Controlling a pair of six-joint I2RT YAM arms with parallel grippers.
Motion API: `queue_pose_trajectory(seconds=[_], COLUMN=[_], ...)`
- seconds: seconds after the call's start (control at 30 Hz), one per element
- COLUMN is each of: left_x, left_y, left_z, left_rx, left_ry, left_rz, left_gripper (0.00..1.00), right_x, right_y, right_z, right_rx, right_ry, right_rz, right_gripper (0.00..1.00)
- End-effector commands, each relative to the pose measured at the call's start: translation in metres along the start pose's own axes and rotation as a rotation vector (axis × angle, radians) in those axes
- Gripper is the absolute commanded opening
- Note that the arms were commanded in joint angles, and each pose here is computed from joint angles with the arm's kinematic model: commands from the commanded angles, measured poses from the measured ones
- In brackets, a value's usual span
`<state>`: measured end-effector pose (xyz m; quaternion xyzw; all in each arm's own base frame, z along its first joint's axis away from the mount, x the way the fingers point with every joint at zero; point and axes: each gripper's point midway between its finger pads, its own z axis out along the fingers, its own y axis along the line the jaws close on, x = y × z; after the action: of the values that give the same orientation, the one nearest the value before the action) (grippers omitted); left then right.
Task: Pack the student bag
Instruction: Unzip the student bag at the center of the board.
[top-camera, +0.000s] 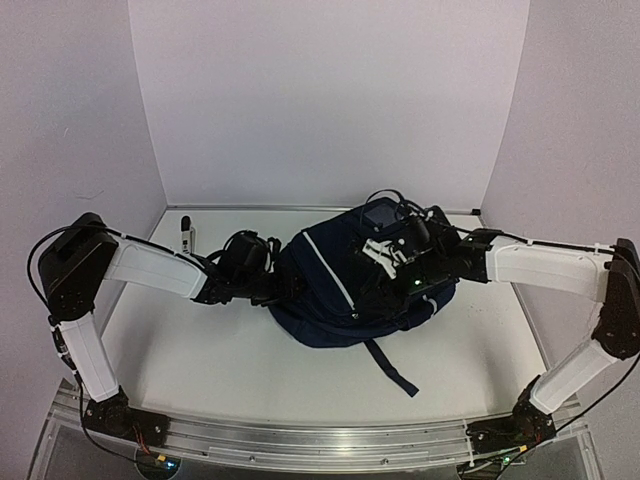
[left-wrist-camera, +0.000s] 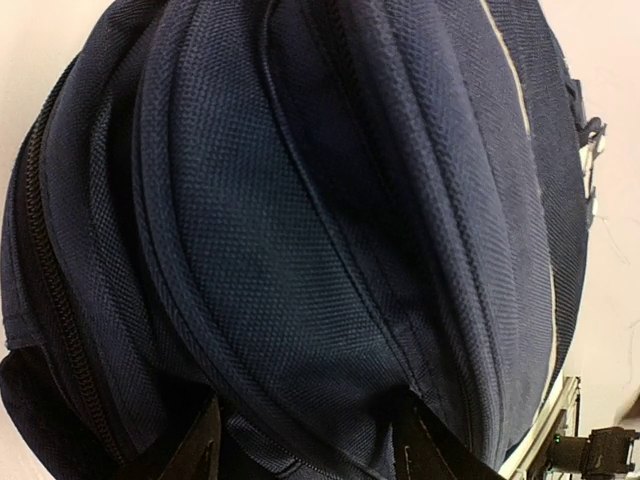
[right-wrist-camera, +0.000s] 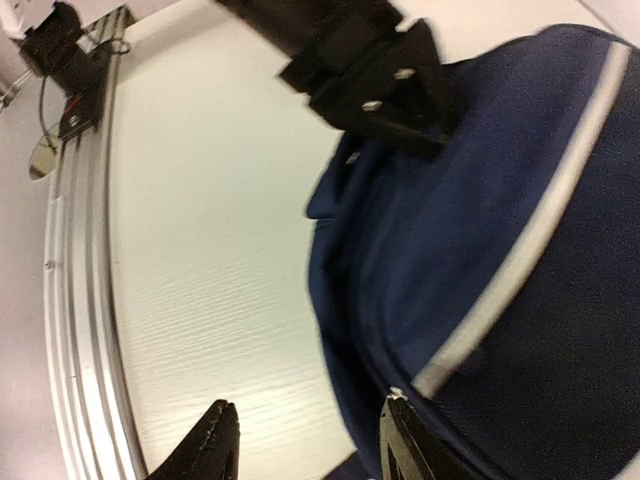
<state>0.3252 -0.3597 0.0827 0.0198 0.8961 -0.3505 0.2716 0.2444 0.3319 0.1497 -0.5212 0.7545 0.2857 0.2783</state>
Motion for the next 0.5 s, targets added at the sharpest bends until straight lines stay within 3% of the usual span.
queue_pose_trajectory(seconds=[0.0,0.1,0.47], left_x=[0.013,0.018,0.033], left_y=[-0.020,-0.019,0.017], left_z=[-0.016,-0.025,-0.040], left_rx=[0.088,0.075,-0.047], left_ry=[0.035,0.030,0.016], left_rz=[0.038,0.031,-0.112], left_gripper=[0.59,0.64,0.67], right_x=[0.009,0.028,0.018], right_y=[-0.055,-0.075,-0.077], right_z=[-0.030,-0.030,-0.004], right_rx=[0.240,0.325,0.329], right_ry=[0.039,0.129,0.189], right_rz=[-0.066,-0.171,-0.282], right_gripper=[0.50,0.55,0.63])
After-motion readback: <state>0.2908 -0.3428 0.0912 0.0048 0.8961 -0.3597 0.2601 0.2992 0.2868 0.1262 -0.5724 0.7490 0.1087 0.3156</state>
